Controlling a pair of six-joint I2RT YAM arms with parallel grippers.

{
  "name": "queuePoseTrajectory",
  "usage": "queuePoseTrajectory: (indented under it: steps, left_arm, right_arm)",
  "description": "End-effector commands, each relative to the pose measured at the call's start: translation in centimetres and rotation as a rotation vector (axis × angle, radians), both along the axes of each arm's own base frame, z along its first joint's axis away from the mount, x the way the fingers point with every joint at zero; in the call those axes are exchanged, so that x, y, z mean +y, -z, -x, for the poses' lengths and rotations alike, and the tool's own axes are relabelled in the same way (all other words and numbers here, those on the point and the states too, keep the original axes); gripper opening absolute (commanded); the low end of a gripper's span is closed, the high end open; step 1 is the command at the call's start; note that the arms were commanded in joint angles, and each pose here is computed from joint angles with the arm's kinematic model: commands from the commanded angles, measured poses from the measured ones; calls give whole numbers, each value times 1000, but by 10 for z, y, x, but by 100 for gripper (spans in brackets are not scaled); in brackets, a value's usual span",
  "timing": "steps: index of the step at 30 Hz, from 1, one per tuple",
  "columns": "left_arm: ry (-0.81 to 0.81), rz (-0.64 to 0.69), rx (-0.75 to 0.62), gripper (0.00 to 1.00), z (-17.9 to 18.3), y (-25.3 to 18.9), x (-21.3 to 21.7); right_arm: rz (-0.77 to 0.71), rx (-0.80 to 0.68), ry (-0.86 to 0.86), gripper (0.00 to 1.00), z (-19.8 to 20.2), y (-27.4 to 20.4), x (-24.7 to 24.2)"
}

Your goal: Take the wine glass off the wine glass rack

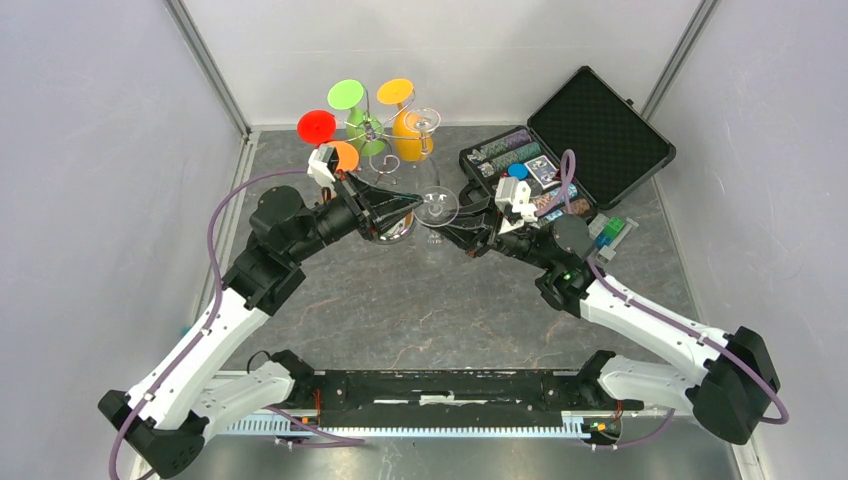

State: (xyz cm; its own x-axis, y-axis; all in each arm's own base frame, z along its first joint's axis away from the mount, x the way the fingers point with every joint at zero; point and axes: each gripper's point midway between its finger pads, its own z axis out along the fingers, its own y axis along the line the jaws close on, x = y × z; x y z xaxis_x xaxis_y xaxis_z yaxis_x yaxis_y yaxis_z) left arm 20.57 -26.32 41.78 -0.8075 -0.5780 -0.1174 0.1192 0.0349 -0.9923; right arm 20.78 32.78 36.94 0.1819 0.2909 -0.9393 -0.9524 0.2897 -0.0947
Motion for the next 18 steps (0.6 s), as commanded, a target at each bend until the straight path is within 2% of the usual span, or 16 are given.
queuePoseTrajectory:
  steps: [1,5,7,9,12,15,18]
  left_arm:
    - [-5,38,-59,12,10,-21,8]
    - [-40,-8,-75,68,11,-15,15]
    - [-58,-23,-67,81,12,-9,19]
    - [-76,-44,-59,91,14,1,23]
    - [-103,-97,-69,98,19,18,33]
    - [-100,-177,-97,100,22,45,36]
    - [-7,-206,-96,100,28,69,23]
  right_arm:
    - [-85,-49,2,0,5,-27,-3]
    - [-207,-23,56,0,5,-36,-21]
    - [-282,4,87,0,4,-40,-32]
    - [-376,38,126,0,3,-45,-48]
    - [-526,133,200,0,-3,-49,-76]
    - [-726,278,259,0,-11,-52,-109]
    - [-893,417,251,0,-16,-50,-130]
